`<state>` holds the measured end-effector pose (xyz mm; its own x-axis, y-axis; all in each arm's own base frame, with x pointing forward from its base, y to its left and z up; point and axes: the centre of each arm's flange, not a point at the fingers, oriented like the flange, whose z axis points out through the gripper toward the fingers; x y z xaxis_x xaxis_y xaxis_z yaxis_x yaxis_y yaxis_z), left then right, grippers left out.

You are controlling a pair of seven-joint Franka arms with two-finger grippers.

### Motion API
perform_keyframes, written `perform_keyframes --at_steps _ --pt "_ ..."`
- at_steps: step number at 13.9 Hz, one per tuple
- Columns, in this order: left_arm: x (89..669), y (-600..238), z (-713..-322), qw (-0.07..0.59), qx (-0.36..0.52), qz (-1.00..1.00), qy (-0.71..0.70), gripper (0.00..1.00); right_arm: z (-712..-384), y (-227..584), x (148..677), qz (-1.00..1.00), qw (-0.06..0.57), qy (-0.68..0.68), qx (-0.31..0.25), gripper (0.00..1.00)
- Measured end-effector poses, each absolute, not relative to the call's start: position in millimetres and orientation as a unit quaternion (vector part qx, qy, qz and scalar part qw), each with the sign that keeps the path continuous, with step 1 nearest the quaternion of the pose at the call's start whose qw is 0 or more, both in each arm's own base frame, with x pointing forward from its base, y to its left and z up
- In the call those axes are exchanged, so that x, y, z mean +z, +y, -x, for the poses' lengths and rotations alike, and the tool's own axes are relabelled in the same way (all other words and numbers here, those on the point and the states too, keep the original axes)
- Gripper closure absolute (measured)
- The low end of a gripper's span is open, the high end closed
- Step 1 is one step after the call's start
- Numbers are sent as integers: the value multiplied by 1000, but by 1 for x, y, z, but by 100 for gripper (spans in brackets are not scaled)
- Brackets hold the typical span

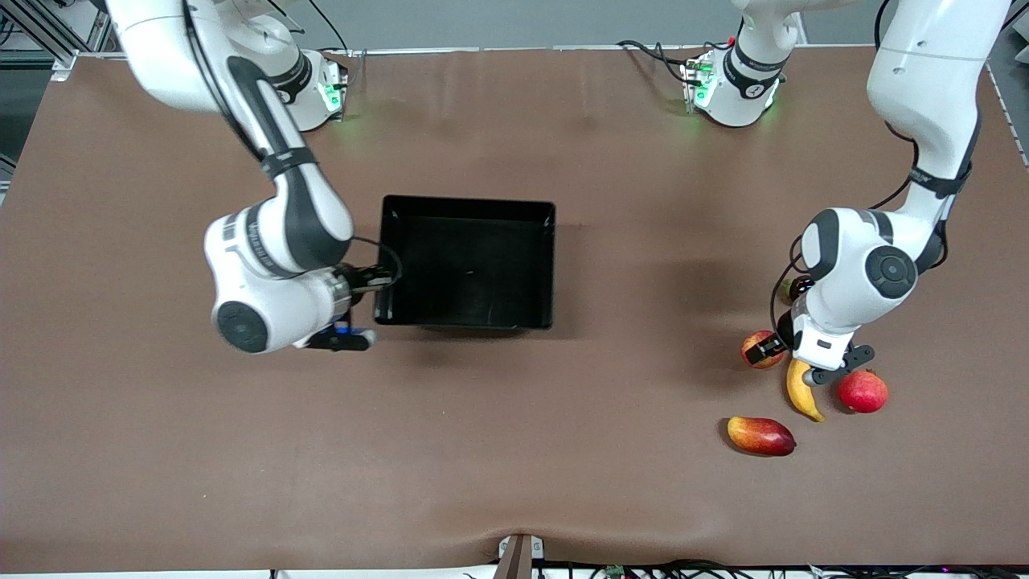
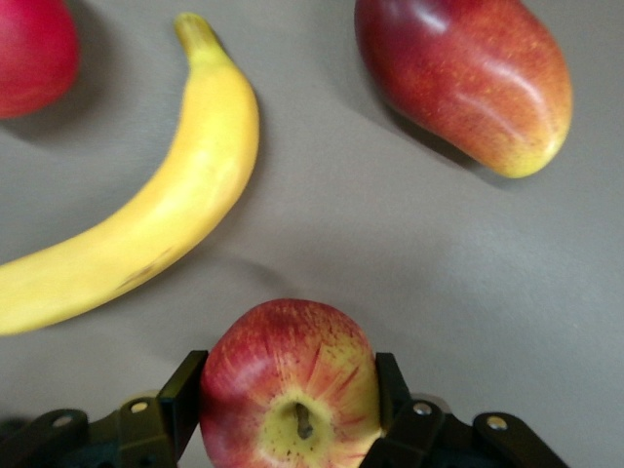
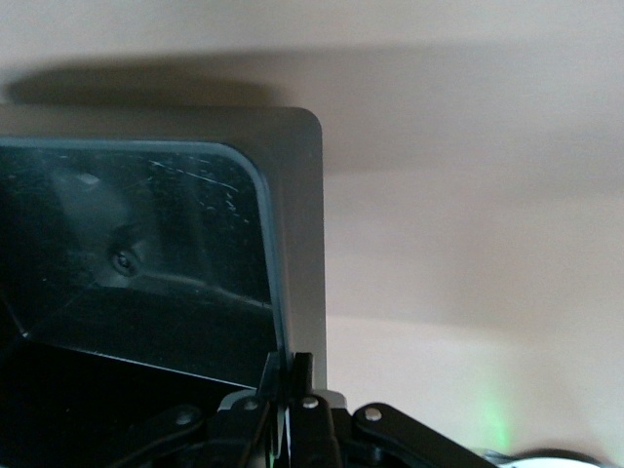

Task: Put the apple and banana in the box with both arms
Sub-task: 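Lift the apple with the left gripper while the right gripper slides the tray, then carry the apple over the tray while the right gripper withdraws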

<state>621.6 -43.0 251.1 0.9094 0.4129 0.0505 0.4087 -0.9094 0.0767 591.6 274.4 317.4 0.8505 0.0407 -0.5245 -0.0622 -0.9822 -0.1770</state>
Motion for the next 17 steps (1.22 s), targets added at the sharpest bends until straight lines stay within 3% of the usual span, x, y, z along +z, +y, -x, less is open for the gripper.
perform_keyframes --at_steps 7,9,12,17 --pt "346 -65 -603 7 16 -983 183 27 -551 377 260 971 67 25 227 94" --pt "368 -84 -594 0 12 -985 174 27 -551 378 252 970 62 39 230 79" --pt "380 -145 -577 5 9 -980 199 27 -560 375 275 969 65 42 236 47" --pt "372 -267 -532 4 2 -968 252 27 -614 271 403 954 74 75 281 0"
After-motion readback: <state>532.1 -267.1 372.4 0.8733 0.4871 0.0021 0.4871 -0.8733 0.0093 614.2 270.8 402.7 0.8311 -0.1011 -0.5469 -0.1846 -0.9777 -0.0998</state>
